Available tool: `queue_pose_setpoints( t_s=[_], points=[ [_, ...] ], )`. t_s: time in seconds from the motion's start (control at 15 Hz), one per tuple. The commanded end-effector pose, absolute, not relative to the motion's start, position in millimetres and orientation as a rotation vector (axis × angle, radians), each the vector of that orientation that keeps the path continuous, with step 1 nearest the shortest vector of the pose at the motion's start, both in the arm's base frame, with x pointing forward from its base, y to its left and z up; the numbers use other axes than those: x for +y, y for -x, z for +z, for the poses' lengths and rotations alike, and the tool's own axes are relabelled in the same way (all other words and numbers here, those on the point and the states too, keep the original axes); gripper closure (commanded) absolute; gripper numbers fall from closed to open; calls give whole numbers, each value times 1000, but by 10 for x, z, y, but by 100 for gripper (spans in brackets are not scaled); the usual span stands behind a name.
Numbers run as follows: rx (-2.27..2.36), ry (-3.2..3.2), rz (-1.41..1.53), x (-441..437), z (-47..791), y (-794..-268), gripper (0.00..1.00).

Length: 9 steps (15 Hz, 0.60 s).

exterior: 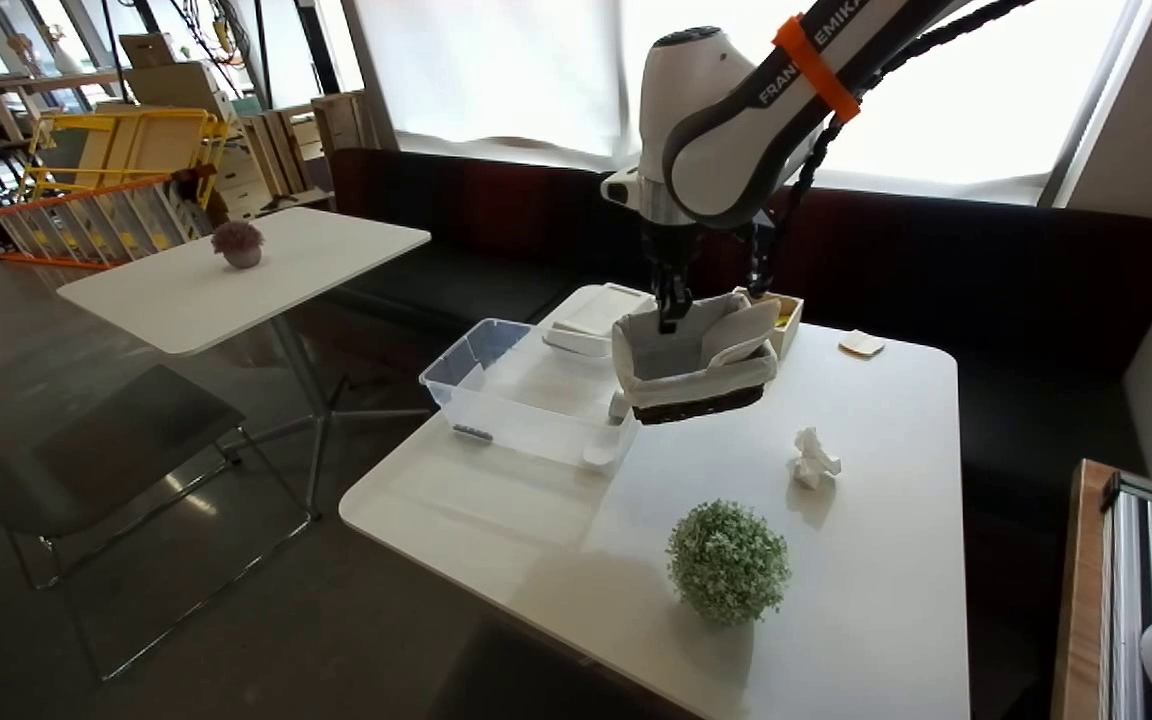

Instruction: Move the bin closer to the small, wooden crate

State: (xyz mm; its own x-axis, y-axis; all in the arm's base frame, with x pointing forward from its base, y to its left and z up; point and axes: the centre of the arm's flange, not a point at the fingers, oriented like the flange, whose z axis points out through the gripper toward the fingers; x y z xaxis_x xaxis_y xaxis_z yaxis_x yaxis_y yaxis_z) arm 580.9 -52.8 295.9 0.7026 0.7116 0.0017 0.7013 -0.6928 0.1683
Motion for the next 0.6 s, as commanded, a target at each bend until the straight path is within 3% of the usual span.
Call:
queue_pose_setpoints(
  t_s=[0.0,0.07,0.13,0.53],
  points=[
    [1151,-2754,100,-528,2959,-5809,86],
    [1151,-2753,100,-528,2959,-5809,86],
    [1152,-2753,100,-528,2959,-5809,96],
    [1518,-2550,226,-832,3178,-5578,96]
  ],
)
